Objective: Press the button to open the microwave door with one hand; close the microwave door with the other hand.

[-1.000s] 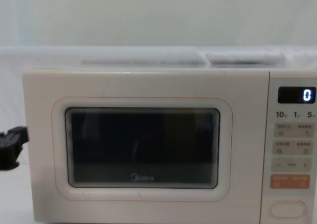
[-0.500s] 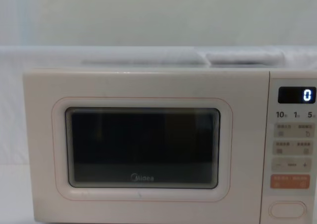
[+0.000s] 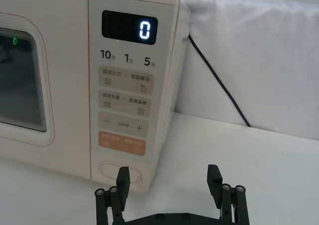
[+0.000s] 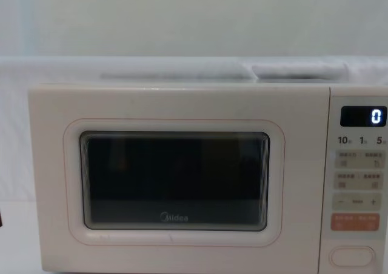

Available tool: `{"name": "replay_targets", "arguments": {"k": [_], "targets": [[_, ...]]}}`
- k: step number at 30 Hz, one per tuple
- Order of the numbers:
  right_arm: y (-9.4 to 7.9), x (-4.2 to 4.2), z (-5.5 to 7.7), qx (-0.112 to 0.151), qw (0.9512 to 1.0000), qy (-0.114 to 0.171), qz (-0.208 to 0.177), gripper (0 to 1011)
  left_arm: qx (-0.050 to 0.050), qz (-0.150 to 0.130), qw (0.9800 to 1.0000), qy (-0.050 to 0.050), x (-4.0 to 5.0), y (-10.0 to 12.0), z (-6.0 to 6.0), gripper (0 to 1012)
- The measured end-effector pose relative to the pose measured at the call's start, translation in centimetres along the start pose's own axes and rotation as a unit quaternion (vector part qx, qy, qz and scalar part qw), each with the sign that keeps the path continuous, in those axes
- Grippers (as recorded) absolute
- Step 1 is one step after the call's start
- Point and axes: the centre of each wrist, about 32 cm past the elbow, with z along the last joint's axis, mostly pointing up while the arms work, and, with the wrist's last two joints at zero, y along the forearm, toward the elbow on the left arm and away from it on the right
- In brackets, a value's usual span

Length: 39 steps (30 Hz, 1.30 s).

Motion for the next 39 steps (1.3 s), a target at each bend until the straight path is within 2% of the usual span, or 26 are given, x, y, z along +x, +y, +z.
{"name": "replay_targets", "arguments": {"k": [2,10,13,18,39], "targets": [[0.00,0.00,0.00,0.000,1.0000,0.000,0.000,1002,0.000,0.000,1.0000,0.000,0.00,-0.02,0.02,544],[0.00,0.00,0.00,0.000,1.0000,0.000,0.000,1002,0.000,-0.001,1.0000,0.000,0.00,-0.05,0.05,744],[0.00,0.00,0.00,0.000,1.0000,0.000,0.000,1002,0.000,-0.002,1.0000,0.000,0.00,-0.06,0.06,875],[0.00,0.00,0.00,0.000,1.0000,0.000,0.000,1002,0.000,-0.002,1.0000,0.000,-0.01,-0.08,0.08,988],[0.00,0.00,0.00,0.000,1.0000,0.000,0.000,1002,-0.001,-0.003,1.0000,-0.001,-0.01,-0.10,0.12,1001]]}}
